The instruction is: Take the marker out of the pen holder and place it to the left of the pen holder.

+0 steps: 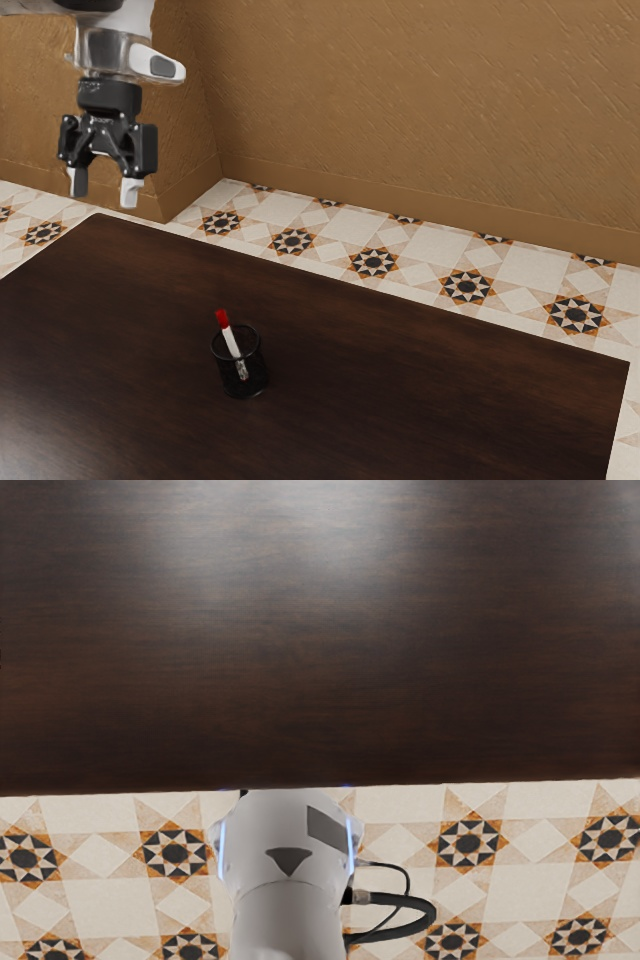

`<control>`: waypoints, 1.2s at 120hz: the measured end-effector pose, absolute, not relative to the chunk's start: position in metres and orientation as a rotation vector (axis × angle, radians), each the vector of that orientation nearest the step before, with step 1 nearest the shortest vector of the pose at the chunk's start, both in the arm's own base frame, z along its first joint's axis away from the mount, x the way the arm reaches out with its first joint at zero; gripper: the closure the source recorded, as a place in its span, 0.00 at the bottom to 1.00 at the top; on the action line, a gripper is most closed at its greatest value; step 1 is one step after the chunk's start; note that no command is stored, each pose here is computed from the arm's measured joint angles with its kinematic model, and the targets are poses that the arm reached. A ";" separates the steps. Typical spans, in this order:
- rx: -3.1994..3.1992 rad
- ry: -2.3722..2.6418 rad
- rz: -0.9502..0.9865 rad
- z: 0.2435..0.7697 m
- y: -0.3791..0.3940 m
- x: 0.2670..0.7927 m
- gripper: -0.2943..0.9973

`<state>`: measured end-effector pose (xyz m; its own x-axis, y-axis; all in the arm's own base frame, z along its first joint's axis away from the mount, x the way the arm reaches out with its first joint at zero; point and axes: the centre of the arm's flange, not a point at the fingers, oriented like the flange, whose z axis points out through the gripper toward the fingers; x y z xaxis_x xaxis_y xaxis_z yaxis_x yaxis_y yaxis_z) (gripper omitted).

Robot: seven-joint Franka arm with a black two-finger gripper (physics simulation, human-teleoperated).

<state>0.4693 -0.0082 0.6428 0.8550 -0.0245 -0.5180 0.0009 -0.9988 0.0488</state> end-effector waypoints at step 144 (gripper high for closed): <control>2.565 0.366 -0.966 0.309 0.047 0.618 0.65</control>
<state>0.6177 0.0471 0.3092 0.7307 0.1087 -0.6740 0.3654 -0.8962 0.2516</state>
